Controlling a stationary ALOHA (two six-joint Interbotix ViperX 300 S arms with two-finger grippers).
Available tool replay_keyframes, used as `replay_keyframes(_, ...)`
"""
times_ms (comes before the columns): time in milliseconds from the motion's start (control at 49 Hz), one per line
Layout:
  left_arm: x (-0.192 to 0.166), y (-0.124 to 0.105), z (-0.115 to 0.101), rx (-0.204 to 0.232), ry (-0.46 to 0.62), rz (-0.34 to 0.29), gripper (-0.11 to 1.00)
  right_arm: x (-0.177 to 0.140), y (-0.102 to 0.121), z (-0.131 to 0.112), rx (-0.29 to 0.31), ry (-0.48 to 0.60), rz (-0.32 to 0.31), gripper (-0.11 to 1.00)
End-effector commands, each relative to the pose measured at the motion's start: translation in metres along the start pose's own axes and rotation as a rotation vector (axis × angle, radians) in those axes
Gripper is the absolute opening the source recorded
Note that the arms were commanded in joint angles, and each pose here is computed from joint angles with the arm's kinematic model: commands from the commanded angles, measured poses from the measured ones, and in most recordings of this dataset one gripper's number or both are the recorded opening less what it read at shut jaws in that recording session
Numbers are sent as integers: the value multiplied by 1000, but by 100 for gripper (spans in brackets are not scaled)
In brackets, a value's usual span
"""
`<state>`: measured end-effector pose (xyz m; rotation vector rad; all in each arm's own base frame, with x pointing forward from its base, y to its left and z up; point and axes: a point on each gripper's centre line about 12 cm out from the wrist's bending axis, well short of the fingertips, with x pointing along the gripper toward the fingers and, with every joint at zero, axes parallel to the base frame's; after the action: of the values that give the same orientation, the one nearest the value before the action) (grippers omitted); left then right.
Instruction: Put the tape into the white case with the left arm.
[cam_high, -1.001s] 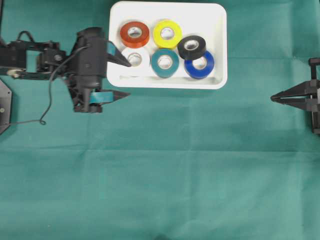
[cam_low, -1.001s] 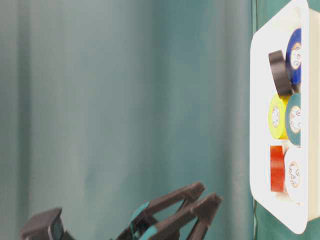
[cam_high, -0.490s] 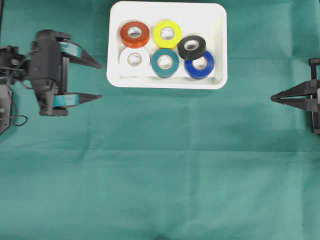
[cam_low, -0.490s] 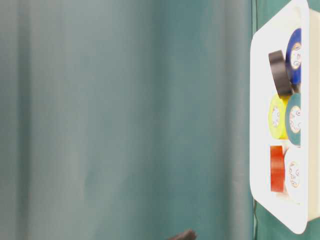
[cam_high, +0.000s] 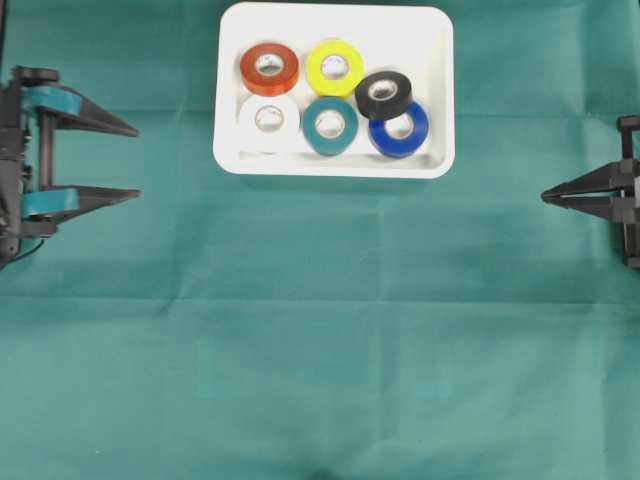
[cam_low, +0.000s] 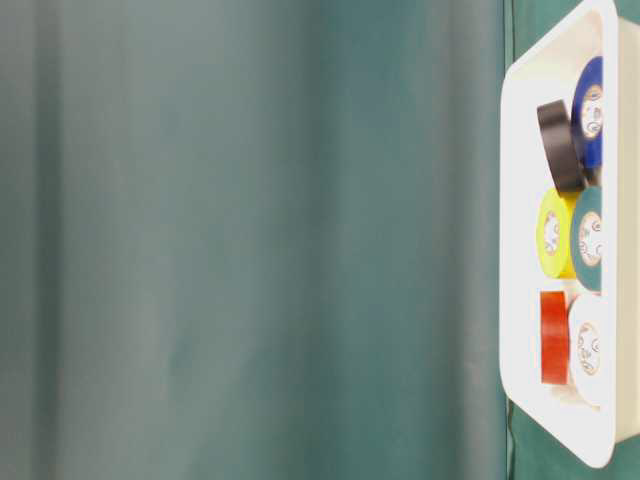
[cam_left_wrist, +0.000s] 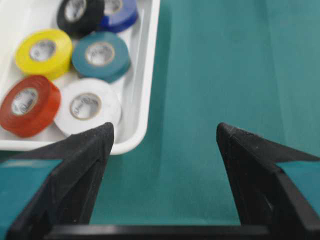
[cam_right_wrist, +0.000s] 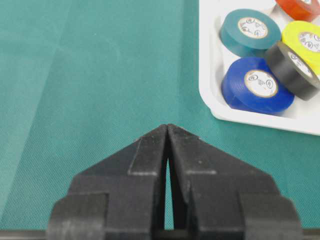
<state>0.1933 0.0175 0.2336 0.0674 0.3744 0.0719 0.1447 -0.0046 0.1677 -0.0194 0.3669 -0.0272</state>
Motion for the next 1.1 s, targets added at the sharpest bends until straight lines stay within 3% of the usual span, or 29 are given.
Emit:
replay_keyframes(0,-10,0,2,-2,-54,3,82,0,0,5,0,-14,0,-9)
replay_keyframes(306,-35,-2,-15,-2,-154,12,81,0,0,5,0,-14,0,-9)
replay_keyframes(1082,-38,-4,-42,-4,-144,8,81,0,0,5,0,-14,0,-9)
